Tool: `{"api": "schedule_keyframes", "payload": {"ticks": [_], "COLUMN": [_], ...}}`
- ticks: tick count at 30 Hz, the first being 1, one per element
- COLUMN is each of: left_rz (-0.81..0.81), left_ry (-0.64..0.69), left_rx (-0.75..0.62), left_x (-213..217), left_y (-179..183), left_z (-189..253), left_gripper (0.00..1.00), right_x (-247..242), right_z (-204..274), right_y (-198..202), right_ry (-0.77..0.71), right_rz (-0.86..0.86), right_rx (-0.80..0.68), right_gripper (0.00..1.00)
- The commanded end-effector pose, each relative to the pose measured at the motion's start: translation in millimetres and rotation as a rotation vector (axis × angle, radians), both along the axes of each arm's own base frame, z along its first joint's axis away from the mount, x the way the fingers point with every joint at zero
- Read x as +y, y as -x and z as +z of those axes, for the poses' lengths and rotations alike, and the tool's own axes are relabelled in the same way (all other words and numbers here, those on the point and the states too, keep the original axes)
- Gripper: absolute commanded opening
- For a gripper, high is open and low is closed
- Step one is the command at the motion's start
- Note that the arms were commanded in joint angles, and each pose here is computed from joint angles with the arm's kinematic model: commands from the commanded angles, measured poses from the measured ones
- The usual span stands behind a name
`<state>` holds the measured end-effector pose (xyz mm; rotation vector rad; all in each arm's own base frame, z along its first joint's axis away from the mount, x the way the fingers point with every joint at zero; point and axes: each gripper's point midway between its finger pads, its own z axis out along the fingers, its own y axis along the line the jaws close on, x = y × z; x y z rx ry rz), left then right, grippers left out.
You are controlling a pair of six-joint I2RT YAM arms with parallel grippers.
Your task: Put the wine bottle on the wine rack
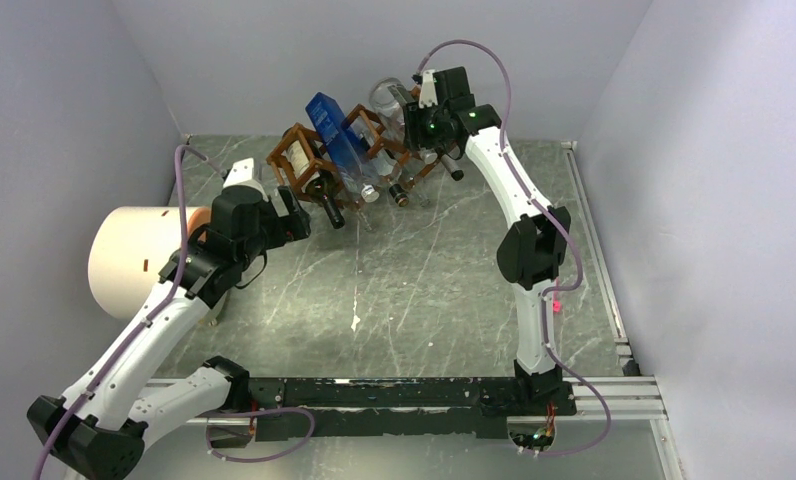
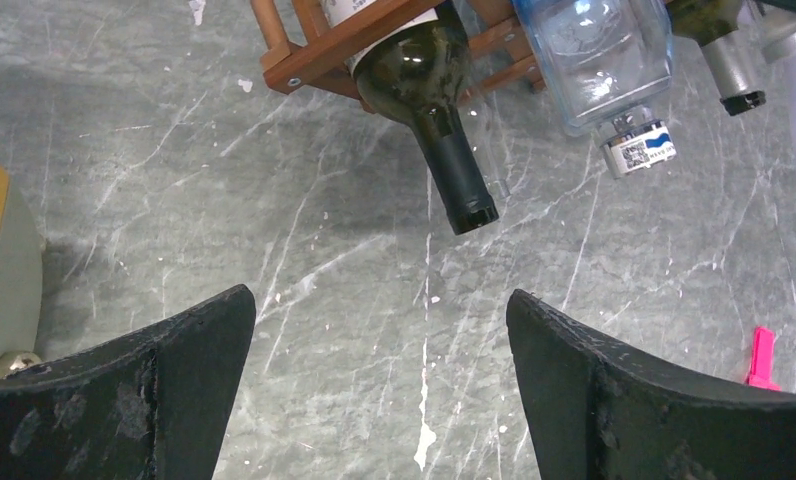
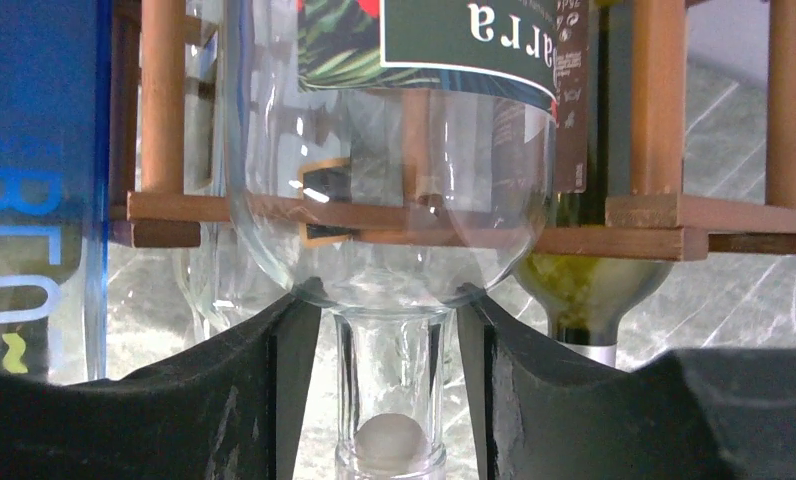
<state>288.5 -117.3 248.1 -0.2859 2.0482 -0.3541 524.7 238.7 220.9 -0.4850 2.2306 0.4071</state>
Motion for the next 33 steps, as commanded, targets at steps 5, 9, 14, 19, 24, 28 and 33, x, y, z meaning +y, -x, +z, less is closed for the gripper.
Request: {"api": "schedule_keyframes", "payload": {"ticks": [5,9,14,19,24,28,33], "left_rz": [-0.108,-0.135,-0.145,-0.144,-0.149,-0.150,-0.166], "left_ry": [-0.005,-0.013,-0.018,-0.038,-0.043,-0.049,-0.076], "left_rx": [-0.077,-0.086,-0.089,-0.095,-0.134,-0.196,-0.288], "left_x": [-10,-12,-13,-11,-8,-4,3], "left_y": [4,6,6,6,7,11,18], "left_z": [19,22,22,25,39,59,93], "left_gripper": [1.00,0.99,1.00,1.00,1.00,1.00,1.00], "right_x": [-1,-2,-6,-19,-43,-67,-99], "right_z": [46,60,85,116,118,109,86], "right_y": [-15,-12,-3,16,54,106,170], "right_ry": [-0.038,-0.055,-0.076,-0.110,-0.136,-0.188,-0.223], "right_rz": [-0.010,-0.018,-0.029,-0.075,-0.163,-0.242,-0.331], "right_rx": [-0.149,-0.179,-0.228,-0.293,-0.292,-0.290,-0.277], "right_gripper": [0.58,0.61,0.68,0.73,0.73,0.76,0.79]}}
